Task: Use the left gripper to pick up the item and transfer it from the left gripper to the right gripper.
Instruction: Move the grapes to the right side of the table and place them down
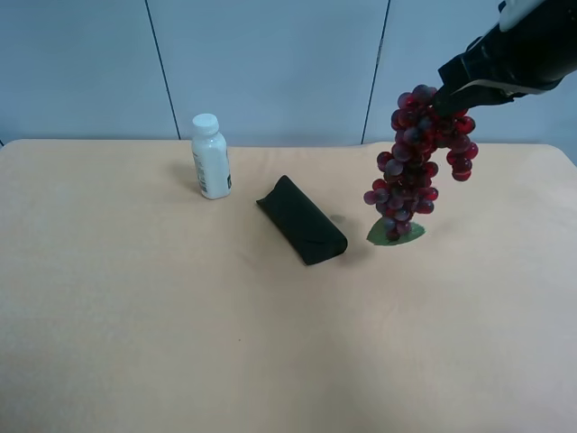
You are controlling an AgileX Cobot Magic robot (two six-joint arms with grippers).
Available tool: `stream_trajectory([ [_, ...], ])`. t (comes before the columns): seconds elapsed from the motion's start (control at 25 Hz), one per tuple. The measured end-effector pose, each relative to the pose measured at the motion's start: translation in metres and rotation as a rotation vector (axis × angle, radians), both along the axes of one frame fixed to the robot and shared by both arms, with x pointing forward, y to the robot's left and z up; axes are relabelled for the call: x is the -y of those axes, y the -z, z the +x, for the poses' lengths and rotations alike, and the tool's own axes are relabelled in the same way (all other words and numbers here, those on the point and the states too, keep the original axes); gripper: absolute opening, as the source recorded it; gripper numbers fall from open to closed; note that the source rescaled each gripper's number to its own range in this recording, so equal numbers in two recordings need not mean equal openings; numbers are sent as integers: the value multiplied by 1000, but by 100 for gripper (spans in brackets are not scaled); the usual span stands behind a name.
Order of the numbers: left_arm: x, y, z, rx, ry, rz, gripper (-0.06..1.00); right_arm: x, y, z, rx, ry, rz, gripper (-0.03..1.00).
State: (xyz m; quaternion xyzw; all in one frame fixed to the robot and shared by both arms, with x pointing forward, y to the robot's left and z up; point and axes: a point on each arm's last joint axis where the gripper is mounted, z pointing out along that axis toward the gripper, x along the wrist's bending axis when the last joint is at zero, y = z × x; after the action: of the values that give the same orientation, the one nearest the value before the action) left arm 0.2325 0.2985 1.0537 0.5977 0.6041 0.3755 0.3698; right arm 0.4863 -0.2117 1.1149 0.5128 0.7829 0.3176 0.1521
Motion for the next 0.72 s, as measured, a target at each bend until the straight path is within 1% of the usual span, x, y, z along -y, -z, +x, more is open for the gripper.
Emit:
stream_trajectory([
  [0.24,0,0,0,2,0,0,100,-1,18,12,-83,2,-36,0],
  [0.48,0,0,0,2,-1,-1,100,0,27,12,-155,4,-64,0],
  [0.72,0,0,0,2,-1,-1,100,7,37,18,-187,66,-149,0],
])
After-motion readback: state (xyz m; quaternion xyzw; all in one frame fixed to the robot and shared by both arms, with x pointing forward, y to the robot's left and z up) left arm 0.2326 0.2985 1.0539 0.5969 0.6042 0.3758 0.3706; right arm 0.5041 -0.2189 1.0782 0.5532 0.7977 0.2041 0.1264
